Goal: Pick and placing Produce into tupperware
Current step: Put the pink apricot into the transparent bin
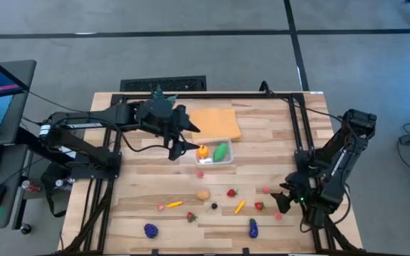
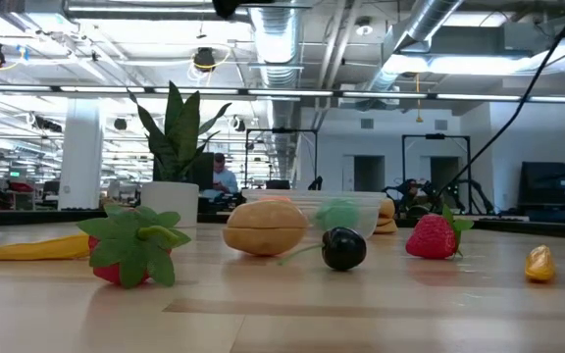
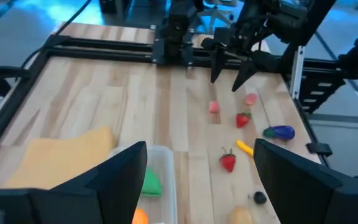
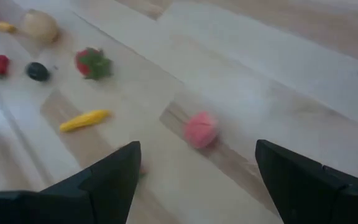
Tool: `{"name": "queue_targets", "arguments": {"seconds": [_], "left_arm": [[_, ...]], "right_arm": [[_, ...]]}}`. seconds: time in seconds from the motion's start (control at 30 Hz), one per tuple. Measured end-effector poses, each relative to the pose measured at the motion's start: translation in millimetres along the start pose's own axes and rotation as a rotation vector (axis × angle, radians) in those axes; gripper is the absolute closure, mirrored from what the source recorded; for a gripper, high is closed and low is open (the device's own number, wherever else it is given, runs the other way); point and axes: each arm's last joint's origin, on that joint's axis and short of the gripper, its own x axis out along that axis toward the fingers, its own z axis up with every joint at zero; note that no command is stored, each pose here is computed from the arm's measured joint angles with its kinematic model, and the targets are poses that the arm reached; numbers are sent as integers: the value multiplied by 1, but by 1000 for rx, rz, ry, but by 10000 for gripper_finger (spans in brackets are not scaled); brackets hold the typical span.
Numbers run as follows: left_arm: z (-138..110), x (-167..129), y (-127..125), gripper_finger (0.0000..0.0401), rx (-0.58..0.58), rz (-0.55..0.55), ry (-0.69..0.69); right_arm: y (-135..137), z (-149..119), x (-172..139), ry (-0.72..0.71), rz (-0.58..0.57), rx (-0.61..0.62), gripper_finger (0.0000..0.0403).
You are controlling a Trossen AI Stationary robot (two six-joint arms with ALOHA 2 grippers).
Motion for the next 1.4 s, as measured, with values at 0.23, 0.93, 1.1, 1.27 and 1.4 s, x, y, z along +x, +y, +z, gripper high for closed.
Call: {"name": "queue_targets", "arguments": {"seconds": [0.23,0.93,1.1,1.27,1.4], "left_arm": [[-1,-9,0,115,-10,40,4],[0,-9,3,115,-6,148,-14],[0,-9,3,115,13,148,-12],[0,-9,3,115,16,148,-8],[-3,-8,3,115,15,148,11]], "right_arm": [[-7,-8,13,32,50,68,92],[-5,-10,16,220,-43,87,92],[1,-12,17,273,-9,82,92],[6,-11,16,170,97,-30,92],[0,-6,17,82,56,-92,92]]}}
